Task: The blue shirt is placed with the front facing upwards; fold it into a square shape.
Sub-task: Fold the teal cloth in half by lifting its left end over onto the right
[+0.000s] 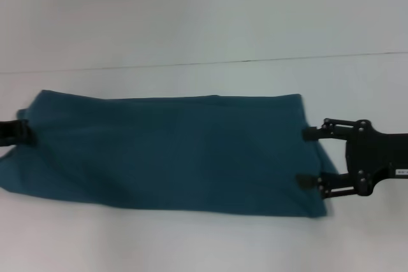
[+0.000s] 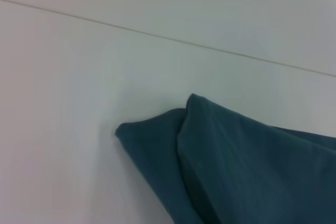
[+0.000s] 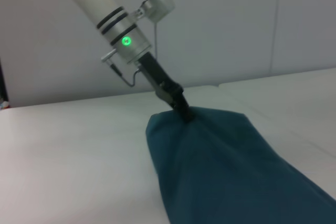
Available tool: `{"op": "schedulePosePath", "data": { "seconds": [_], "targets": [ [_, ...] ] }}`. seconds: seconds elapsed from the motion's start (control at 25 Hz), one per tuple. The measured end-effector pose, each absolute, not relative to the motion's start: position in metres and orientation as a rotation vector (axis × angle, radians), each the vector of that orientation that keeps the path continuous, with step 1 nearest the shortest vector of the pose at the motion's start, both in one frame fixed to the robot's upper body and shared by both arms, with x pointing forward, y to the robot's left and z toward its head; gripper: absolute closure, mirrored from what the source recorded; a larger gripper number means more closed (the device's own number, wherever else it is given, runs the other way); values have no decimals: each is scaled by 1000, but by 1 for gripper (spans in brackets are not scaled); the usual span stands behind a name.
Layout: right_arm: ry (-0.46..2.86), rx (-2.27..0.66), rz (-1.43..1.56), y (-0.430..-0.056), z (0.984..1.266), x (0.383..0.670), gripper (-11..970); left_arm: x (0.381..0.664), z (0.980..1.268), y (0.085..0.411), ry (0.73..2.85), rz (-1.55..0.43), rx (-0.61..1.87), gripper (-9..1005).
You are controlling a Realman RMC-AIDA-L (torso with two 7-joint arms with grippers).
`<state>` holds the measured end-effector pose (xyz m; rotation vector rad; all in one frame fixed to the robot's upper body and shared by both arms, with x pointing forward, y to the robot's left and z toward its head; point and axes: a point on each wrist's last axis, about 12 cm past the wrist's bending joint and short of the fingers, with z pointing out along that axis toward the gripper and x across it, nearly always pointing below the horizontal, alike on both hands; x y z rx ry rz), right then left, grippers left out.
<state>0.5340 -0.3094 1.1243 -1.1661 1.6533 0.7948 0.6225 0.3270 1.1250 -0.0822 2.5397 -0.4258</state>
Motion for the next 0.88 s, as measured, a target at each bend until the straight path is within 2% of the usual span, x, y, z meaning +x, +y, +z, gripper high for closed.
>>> {"op": "schedulePosePath", "data": {
  "seconds": [0.2,0.4,0.68,0.88],
  "targets": [
    [1645,-1190,814,-304,1124,534,44,621,1126,340,2533,-391,-126,951],
    [1647,-1205,827,-303,1125,533,44,623,1128,340,2525,-390,-120,952],
    [1690,-1190,806,-322,1125,526,43,635,1141,314,2493,-435,-47,952],
    [1723,-1165,797,-335,1124,520,43,637,1157,290,2441,-538,16,952]
  ]
}}
